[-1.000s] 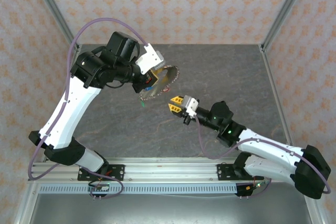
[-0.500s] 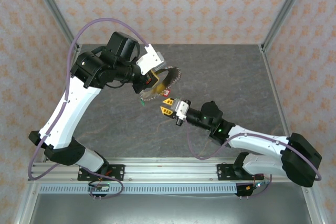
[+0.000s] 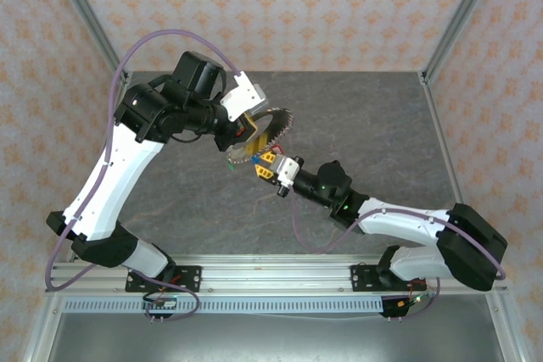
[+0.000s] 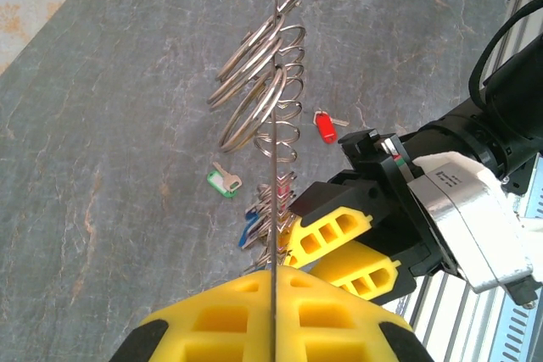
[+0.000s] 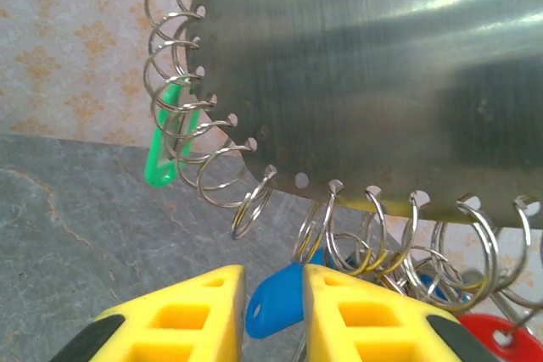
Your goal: Put the keys on the keyring
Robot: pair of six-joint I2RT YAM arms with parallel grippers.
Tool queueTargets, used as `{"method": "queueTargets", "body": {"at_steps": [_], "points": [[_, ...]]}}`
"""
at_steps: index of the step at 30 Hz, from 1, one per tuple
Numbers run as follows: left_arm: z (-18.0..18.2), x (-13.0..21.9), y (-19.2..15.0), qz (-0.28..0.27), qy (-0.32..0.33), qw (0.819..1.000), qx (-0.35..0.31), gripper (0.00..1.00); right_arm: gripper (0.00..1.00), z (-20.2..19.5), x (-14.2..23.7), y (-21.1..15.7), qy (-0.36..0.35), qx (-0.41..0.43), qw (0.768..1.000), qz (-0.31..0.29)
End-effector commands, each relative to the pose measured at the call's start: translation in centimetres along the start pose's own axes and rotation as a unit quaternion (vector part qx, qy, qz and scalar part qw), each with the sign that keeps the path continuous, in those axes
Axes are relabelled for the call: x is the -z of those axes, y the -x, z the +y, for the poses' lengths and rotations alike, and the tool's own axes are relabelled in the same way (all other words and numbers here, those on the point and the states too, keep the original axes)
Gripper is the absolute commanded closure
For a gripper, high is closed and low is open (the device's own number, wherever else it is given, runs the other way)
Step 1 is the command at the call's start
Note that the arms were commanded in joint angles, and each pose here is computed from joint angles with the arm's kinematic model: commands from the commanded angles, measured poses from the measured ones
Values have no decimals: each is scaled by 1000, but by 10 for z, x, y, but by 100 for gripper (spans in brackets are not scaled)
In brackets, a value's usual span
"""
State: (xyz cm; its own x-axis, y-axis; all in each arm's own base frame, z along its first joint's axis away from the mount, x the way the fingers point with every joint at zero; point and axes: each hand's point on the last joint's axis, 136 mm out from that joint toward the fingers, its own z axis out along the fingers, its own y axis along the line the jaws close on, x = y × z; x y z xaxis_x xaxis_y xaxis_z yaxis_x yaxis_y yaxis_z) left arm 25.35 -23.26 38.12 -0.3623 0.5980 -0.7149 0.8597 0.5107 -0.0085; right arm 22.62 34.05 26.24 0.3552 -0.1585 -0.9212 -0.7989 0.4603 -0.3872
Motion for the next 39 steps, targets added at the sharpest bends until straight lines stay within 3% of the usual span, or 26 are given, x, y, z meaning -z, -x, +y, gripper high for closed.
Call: {"method": "queueTargets", "body": {"at_steps": [1, 39], "points": [[-9, 12, 12, -36, -6, 999, -12, 100, 76, -11, -3, 19, -26, -6, 999, -32], [-10, 18, 15, -46, -2, 999, -5, 100, 81, -10, 5, -1, -44, -7, 999, -17]]}}
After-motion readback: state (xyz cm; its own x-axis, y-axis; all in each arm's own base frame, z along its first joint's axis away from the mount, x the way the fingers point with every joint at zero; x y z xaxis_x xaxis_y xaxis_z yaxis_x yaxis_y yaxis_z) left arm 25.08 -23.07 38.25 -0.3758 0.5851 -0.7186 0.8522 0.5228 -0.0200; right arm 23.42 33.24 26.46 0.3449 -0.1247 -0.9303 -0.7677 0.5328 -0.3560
